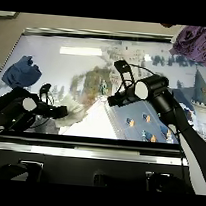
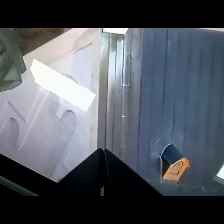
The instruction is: Fold the clothes and pants, and hang the long-sleeved shirts on hangers.
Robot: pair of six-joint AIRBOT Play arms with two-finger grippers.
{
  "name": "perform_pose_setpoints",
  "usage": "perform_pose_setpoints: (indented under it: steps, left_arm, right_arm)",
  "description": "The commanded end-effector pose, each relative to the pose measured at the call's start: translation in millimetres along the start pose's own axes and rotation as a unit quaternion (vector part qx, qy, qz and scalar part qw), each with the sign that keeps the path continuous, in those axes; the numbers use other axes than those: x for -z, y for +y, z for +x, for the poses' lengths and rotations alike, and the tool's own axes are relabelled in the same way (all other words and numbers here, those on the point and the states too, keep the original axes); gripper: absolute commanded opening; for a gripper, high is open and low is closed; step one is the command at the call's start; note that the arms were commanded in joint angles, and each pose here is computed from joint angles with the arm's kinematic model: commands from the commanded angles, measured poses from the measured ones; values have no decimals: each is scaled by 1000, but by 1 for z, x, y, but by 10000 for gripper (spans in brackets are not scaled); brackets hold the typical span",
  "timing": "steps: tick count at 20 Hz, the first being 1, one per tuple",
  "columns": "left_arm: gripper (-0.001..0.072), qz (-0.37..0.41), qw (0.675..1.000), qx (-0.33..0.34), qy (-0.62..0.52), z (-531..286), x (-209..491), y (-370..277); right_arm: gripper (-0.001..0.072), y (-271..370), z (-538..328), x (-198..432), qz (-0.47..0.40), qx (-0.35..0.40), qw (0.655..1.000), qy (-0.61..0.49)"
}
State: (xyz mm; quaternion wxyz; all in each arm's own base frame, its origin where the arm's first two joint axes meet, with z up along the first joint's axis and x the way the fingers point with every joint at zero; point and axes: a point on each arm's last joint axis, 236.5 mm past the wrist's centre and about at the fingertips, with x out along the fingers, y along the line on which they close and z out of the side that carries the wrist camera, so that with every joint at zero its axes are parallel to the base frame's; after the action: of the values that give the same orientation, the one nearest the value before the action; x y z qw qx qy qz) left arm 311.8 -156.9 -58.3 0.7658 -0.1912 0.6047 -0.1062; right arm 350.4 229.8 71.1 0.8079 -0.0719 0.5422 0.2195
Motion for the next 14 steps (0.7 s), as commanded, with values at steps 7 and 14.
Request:
perform_pose_setpoints:
  steps: [7, 14]
  left_arm:
    - [16, 13, 978, 185, -92, 26, -29, -195]
    - [247, -15, 972, 233, 1, 90, -18, -275]
  right_arm:
    - [26, -82, -76, 40, 6, 180, 983, 32]
    - [26, -108, -109, 49, 6, 239, 971, 28]
